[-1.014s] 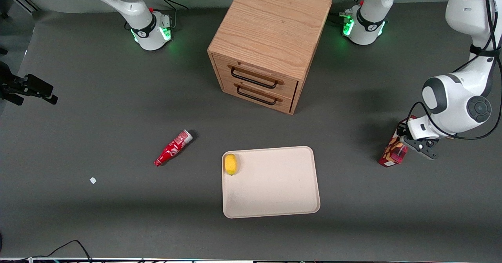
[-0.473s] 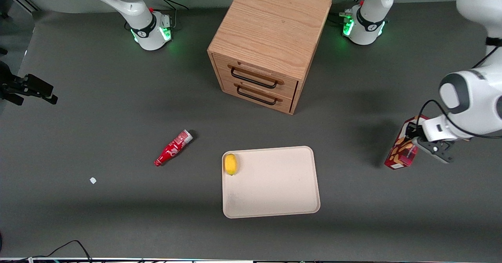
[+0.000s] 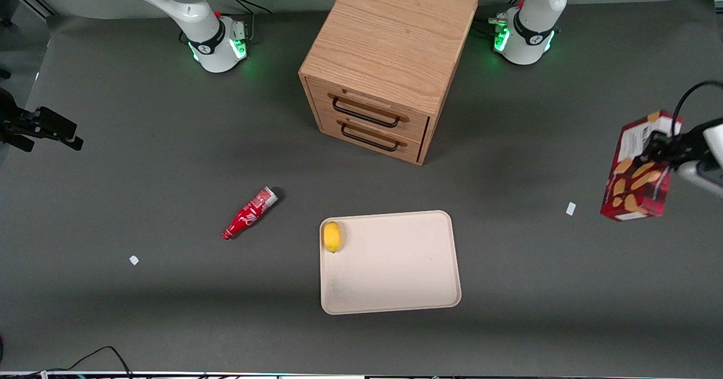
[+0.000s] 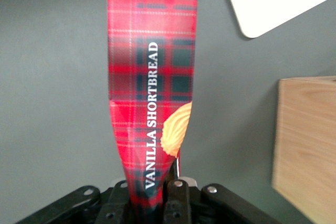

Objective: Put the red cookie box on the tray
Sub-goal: 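Close the left gripper on the box and lift it upright, then carry the upright box with the left gripper over the tray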

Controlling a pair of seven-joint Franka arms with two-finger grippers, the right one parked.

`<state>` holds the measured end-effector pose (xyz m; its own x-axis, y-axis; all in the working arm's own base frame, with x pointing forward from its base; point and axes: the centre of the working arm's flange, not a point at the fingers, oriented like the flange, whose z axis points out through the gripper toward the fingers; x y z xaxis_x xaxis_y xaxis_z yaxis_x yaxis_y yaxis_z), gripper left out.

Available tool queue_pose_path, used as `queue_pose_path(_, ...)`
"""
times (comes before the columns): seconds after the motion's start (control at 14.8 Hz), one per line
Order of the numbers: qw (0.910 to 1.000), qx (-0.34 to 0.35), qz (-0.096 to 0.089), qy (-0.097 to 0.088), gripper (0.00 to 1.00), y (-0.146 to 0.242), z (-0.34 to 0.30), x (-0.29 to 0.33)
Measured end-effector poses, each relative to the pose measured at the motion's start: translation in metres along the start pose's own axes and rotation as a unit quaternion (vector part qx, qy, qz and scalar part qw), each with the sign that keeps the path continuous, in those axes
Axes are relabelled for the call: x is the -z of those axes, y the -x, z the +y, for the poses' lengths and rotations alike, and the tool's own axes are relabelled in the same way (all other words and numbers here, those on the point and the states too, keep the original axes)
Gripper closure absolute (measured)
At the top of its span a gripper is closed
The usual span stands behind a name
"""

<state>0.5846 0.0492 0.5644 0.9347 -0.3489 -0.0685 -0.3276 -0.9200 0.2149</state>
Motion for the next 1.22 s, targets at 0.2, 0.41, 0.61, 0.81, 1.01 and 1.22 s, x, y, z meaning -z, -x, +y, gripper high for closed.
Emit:
queue_pose_path(0.2, 0.9974, 0.071, -0.006, 0.000, 0.81, -0.012, 0.069, 0.034)
queue_pose_path(0.41, 0.9924, 0.122, -0.016, 0.001, 0.81, -0.038, 0.153, 0.020)
queue_pose_path(0.61, 0.9880, 0.154, 0.001, 0.009, 0.81, -0.068, 0.210, -0.005)
queue_pose_path(0.81, 0.9812, 0.190, 0.031, 0.002, 0.81, -0.113, 0.240, -0.059)
queue_pose_path(1.01, 0.9749, 0.215, 0.054, -0.021, 0.81, -0.158, 0.250, -0.138)
queue_pose_path(1.22, 0.9735, 0.218, 0.063, -0.024, 0.81, -0.187, 0.242, -0.204)
